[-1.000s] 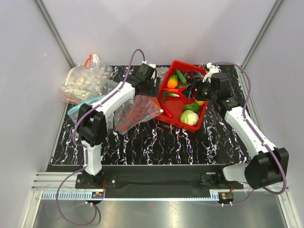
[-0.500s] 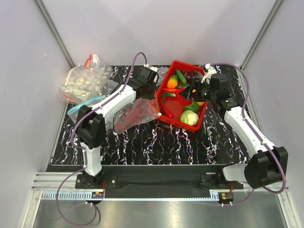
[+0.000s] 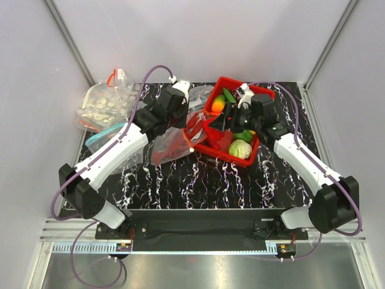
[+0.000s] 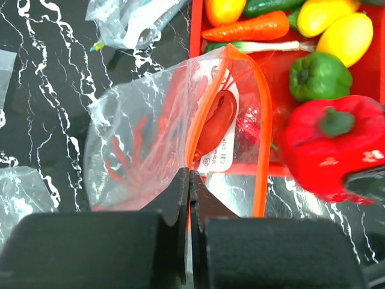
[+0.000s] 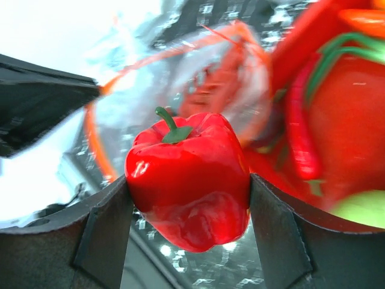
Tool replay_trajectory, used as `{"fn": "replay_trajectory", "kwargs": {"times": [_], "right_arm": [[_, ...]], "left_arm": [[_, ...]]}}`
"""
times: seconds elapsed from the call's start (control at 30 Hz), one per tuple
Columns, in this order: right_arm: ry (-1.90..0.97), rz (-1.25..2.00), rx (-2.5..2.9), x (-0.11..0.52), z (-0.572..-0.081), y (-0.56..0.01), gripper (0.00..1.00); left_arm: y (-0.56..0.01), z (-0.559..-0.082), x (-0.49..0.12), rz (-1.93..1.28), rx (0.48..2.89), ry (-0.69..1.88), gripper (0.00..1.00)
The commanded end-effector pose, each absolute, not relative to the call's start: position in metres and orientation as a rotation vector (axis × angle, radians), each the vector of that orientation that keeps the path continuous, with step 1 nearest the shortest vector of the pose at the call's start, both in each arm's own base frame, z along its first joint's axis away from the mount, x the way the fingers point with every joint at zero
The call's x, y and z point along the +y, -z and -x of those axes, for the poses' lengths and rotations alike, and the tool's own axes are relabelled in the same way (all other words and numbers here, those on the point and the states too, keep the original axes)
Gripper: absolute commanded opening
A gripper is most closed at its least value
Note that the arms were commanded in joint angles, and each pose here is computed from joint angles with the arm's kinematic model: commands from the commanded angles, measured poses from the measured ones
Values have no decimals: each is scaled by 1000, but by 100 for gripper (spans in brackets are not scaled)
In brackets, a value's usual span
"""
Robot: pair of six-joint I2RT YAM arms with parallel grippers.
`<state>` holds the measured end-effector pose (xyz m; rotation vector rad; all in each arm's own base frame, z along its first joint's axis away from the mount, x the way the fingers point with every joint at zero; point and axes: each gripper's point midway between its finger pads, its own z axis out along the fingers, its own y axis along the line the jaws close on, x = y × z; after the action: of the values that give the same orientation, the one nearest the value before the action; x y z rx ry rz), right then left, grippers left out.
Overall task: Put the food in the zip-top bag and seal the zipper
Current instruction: Place the fake vegetable in the zipper food storage bag.
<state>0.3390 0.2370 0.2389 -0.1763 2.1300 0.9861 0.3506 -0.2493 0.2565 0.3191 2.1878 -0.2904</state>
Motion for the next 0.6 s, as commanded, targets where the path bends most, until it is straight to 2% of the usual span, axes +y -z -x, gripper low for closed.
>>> {"fn": "replay_trajectory", "kwargs": {"times": [0.0, 0.27, 0.57], "right_arm": [[-1121, 198, 2021, 265, -334, -272, 26], [-1131, 238, 2049, 299, -327, -257, 25], [-1146, 108, 2102, 317, -339, -244, 24]], "left_arm": [[-272, -347, -256, -330, 2116, 330, 0], [-277, -325, -264, -366, 2093, 414, 0], [-303, -315, -251, -369, 2061, 400, 0]]}}
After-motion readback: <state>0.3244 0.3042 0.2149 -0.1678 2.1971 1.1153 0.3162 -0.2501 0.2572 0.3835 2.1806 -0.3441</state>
